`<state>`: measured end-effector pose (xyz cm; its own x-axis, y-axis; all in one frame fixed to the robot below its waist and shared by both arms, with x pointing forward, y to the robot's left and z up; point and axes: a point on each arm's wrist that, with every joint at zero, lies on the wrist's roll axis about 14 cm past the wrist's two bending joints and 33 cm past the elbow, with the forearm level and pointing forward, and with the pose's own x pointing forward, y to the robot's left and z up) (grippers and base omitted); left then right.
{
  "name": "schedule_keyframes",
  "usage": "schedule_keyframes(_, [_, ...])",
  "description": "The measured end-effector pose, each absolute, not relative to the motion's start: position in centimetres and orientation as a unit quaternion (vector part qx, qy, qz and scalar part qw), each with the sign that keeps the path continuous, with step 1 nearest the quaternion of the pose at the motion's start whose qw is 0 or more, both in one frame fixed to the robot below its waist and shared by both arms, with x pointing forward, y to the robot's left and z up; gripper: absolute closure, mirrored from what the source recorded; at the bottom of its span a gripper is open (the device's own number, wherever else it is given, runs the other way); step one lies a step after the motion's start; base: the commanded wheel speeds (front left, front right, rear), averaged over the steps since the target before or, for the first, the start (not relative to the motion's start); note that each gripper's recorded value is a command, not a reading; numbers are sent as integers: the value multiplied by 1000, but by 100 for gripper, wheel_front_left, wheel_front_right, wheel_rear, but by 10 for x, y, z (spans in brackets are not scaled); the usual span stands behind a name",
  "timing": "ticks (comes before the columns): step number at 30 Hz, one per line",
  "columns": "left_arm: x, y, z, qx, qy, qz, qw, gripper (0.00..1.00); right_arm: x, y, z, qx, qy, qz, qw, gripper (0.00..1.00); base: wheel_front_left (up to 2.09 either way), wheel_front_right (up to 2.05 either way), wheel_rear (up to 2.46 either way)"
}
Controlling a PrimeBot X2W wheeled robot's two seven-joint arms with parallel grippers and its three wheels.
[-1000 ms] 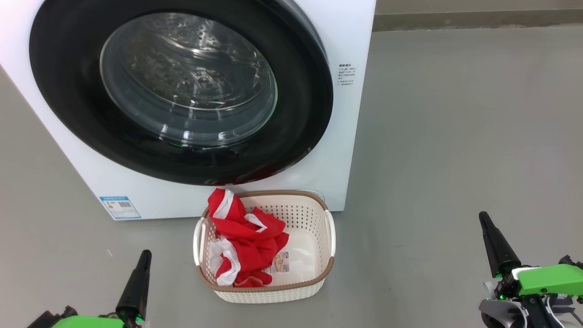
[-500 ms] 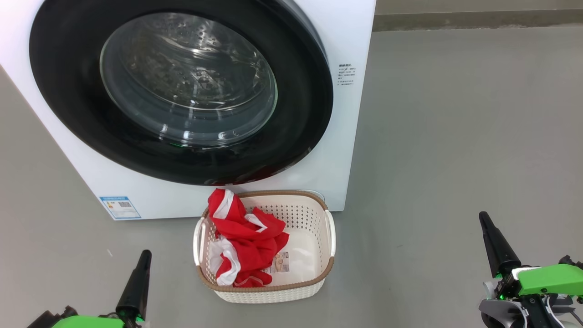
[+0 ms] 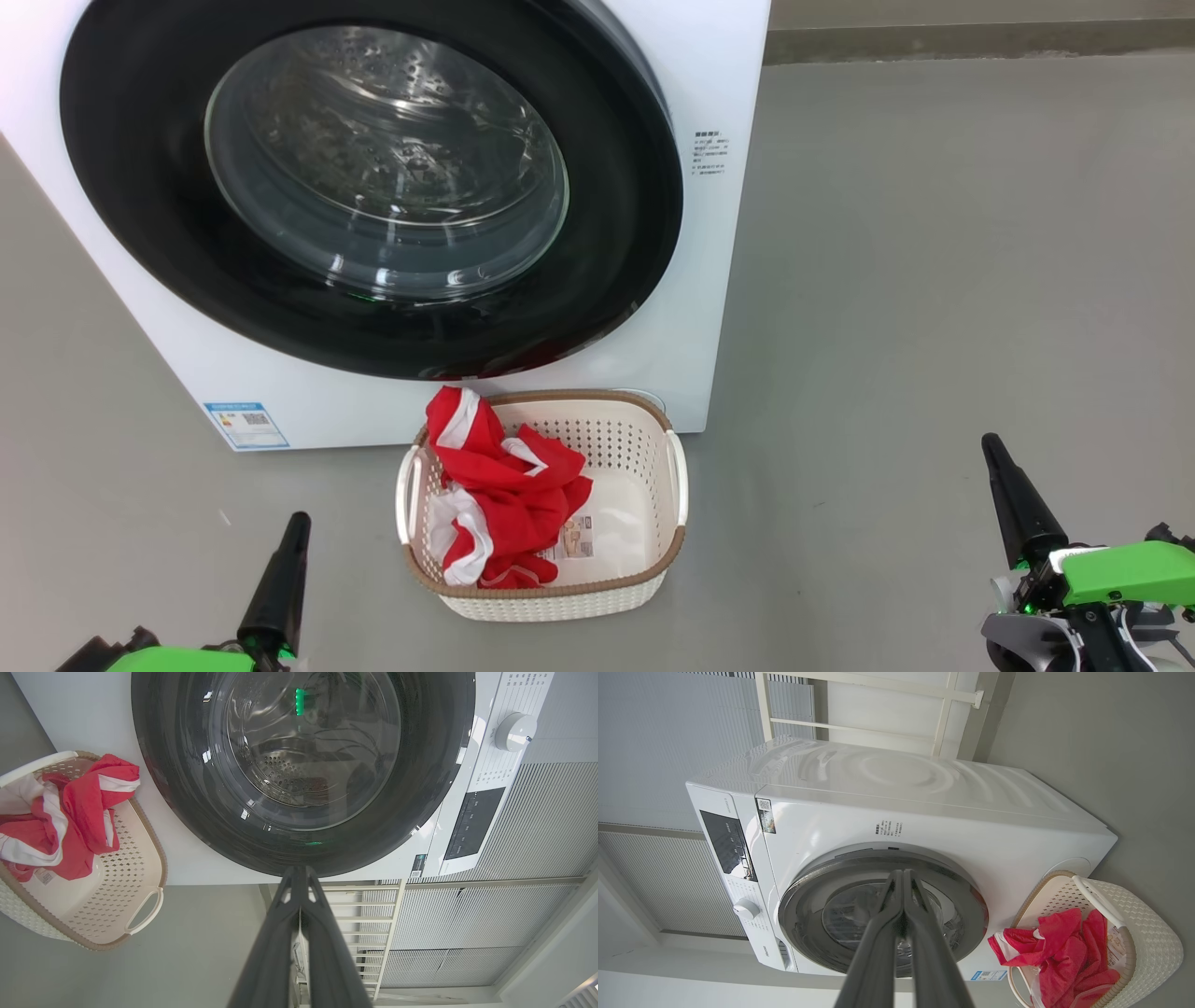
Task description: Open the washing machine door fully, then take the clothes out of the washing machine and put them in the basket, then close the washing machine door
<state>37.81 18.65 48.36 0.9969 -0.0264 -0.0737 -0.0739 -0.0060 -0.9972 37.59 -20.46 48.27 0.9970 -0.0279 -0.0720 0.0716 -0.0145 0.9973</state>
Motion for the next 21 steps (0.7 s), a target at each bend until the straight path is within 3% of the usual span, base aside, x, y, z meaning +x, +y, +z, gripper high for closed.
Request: schedule_keyframes(21, [378,187,484,-709,35,17,704,100,376,-205,483,711,15,-35,702,100,0,0,0])
